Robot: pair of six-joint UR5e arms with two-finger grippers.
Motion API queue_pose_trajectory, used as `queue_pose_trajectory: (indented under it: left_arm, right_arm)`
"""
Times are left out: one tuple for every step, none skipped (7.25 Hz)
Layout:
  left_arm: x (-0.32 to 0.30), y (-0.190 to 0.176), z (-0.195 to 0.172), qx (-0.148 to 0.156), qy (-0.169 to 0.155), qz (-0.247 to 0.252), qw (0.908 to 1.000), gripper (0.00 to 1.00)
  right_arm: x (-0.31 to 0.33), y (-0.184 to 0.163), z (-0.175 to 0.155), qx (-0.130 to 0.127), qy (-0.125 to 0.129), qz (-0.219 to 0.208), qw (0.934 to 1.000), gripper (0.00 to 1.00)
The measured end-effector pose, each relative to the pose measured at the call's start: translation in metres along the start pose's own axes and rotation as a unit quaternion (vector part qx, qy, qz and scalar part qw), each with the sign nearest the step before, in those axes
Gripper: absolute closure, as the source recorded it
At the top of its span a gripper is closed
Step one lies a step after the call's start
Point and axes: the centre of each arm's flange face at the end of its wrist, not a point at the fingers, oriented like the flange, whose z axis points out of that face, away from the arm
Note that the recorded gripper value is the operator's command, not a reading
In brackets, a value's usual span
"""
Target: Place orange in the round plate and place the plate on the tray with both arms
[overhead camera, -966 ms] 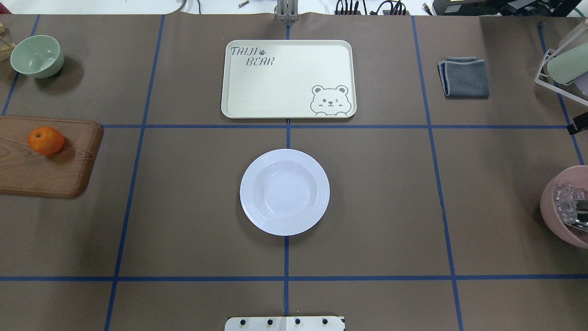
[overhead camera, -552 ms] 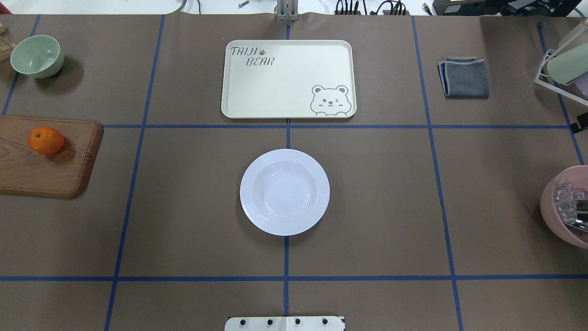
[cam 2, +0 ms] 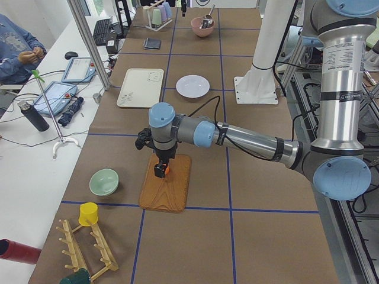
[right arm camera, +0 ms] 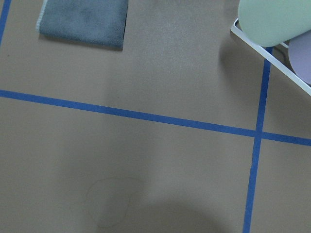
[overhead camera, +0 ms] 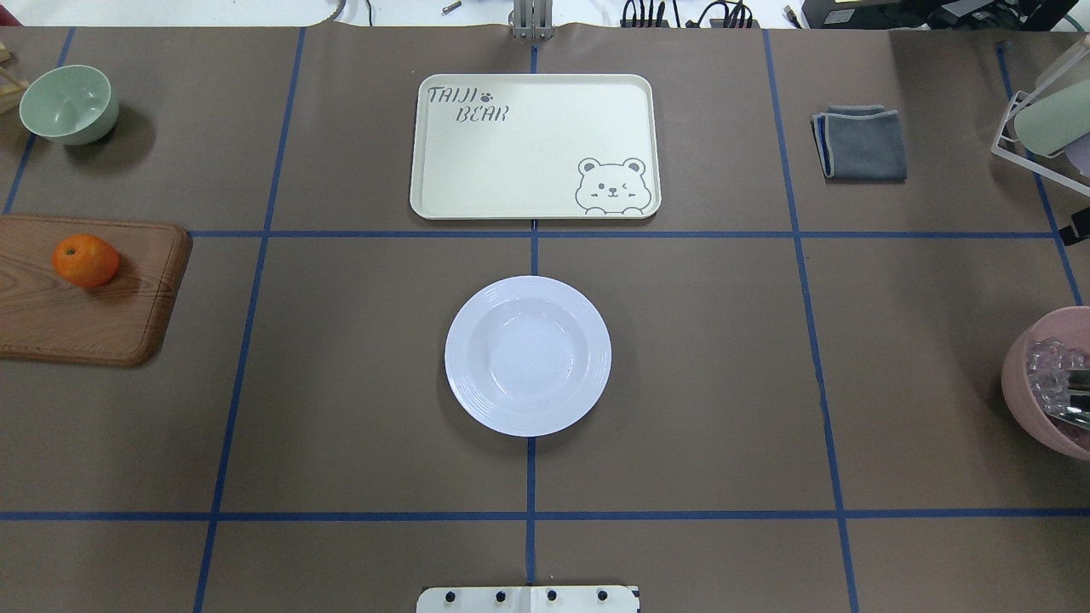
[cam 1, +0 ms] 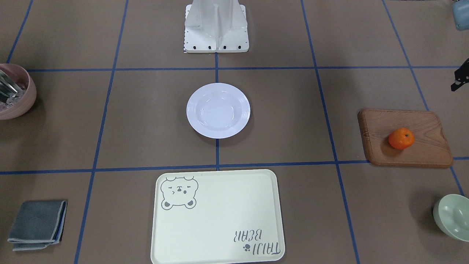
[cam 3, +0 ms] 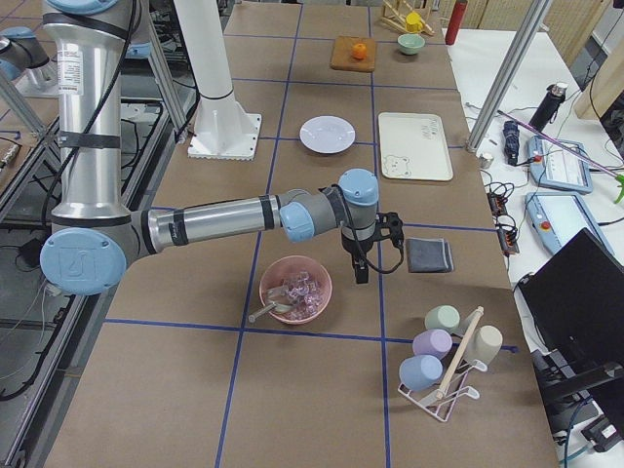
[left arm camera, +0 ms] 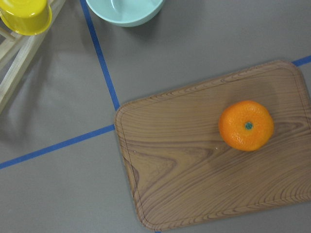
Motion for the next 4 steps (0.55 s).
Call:
queue_pose_trajectory:
  left_arm:
    - [-0.001,0.003,0.002,0.0,0.003,0.0,1.0,0.02]
    - [-0.002,0.005,0.003,0.004,0.004,0.003,1.0,0.02]
    - [-0.003,0.006,0.004,0.006,0.004,0.005,1.0,0.02]
    - [-0.003,0.007,0.005,0.006,0.005,0.006,1.0,0.02]
  right_arm:
    - [-0.001,0.0,-0.001,0.001,-0.002,0.001,1.0,0.0]
    - [-0.005,-0.001,0.0,0.001,-0.006,0.0,1.0,0.0]
    - [-0.018,-0.004,0.004,-0.005,-0.016,0.003,0.9999,0.0]
    - [-0.049,-0.01,0.014,-0.011,-0.039,0.022,0.9989,0.0]
